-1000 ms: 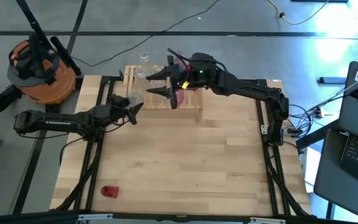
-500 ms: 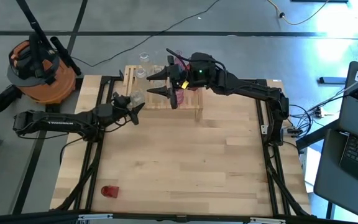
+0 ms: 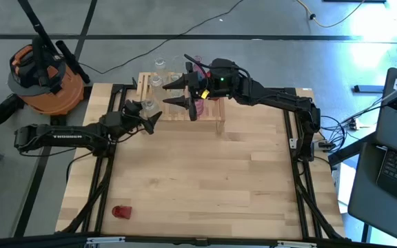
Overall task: Sort vases onto shelf
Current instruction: Put the transparent vase on the shelf aligned with the other transparent vases on the left
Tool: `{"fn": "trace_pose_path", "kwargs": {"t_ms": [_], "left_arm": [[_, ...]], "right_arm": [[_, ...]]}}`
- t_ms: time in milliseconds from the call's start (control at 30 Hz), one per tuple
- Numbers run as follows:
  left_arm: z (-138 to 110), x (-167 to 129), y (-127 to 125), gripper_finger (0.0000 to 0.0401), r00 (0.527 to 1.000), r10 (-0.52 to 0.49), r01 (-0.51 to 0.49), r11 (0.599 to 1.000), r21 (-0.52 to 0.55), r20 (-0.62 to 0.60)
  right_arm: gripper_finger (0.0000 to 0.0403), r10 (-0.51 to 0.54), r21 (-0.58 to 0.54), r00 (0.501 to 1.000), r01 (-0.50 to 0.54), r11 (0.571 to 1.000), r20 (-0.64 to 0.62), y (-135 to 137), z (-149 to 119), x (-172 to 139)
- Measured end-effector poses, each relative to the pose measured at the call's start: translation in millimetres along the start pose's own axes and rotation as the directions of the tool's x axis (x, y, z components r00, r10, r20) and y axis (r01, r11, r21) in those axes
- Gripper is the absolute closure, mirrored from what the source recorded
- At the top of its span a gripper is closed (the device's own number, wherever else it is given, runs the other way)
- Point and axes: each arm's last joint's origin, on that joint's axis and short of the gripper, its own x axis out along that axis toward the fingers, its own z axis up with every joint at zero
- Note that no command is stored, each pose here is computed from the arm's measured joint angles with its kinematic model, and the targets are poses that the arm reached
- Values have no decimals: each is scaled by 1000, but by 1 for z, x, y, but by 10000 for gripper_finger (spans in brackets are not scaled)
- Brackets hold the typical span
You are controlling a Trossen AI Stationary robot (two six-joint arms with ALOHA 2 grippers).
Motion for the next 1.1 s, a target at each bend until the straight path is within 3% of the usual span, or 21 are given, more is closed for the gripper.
{"fn": "trace_pose_path", "kwargs": {"t_ms": [100,367,533,667,833,1000,1100], "left_arm": [[10,-1,-2,20,998,-21,22,999,-23,56],[51,-2,-8,30,987,-5,-6,998,67,161],[75,-9,-12,59,997,26,-30,997,67,71],[96,-22,-12,125,992,88,-75,987,139,-93],[115,-43,-6,246,954,86,-57,992,111,-286],[91,-51,5,372,864,181,-144,983,113,-470],[74,-47,4,392,845,172,-137,985,106,-506]], "right_arm": [[230,2,0,1000,-2,1000,1,1,0,0],[230,2,-1,1000,-2,1000,5,1,1,0],[230,5,1,1000,-5,1000,5,1,1,0],[230,21,3,1000,-21,1000,5,1,0,0],[230,21,0,1000,-21,1000,5,1,0,0],[230,1,-25,1000,-1,1000,3,1,0,0],[230,-6,-27,1000,6,1000,4,1,1,0]]}}
